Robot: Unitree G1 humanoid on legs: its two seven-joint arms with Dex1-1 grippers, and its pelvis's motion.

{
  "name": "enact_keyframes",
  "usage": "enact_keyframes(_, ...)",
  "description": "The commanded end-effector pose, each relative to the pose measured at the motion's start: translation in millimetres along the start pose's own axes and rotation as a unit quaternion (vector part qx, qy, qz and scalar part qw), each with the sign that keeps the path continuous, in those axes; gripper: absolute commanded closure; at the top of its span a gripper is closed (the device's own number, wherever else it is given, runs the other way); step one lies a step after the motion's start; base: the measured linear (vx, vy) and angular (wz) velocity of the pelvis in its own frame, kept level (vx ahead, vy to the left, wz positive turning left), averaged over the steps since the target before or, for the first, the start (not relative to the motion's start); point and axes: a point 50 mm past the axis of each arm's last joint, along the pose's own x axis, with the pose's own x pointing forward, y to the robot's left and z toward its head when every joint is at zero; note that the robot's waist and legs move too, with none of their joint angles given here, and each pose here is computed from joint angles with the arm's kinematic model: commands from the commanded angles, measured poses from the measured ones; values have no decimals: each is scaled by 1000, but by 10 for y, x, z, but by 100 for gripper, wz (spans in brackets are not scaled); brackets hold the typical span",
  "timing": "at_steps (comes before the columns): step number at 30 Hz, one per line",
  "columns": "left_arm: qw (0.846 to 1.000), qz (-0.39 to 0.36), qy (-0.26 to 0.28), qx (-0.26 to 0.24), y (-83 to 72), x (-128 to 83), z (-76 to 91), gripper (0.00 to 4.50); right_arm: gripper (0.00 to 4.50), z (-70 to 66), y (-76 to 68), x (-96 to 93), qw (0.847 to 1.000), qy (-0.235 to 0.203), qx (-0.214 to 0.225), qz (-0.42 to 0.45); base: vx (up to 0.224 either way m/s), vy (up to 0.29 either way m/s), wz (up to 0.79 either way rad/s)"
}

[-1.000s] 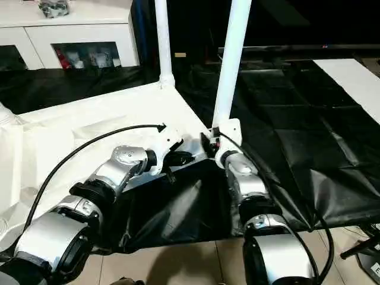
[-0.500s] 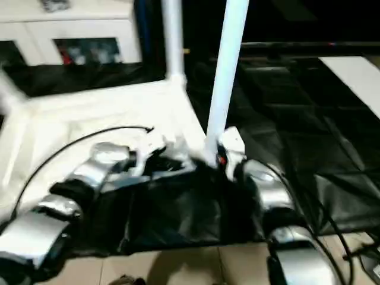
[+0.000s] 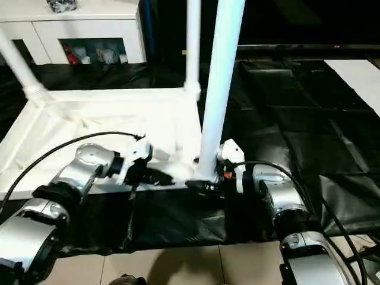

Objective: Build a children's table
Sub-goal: Rotate leg to tighten

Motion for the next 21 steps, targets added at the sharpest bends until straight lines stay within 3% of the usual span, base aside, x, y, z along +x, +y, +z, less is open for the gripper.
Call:
enact_keyframes(1, 999, -17, -13, 34, 7, 49, 142, 450, 120, -16, 80, 84, 999, 11, 1, 44, 0, 0, 0)
enact_keyframes(4, 999, -23, -10, 35, 2, 37, 137, 450, 155, -30, 95, 97, 998, 19, -2, 52, 0, 0, 0)
enact_keyframes(17, 999, -18, -13, 28, 12, 17, 136, 450, 174, -42, 108, 131, 999, 10, 4, 40, 0, 0, 0)
enact_keyframes(19, 998, 54, -18, 8, 86, 212, 183, 450, 180, -95, -34, 306, 991, -6, 40, -131, 0, 0, 0)
enact_keyframes(21, 995, 102, -20, -8, 128, 366, 228, 450, 183, -146, -131, 426, 964, -7, 97, -247, 0, 0, 0)
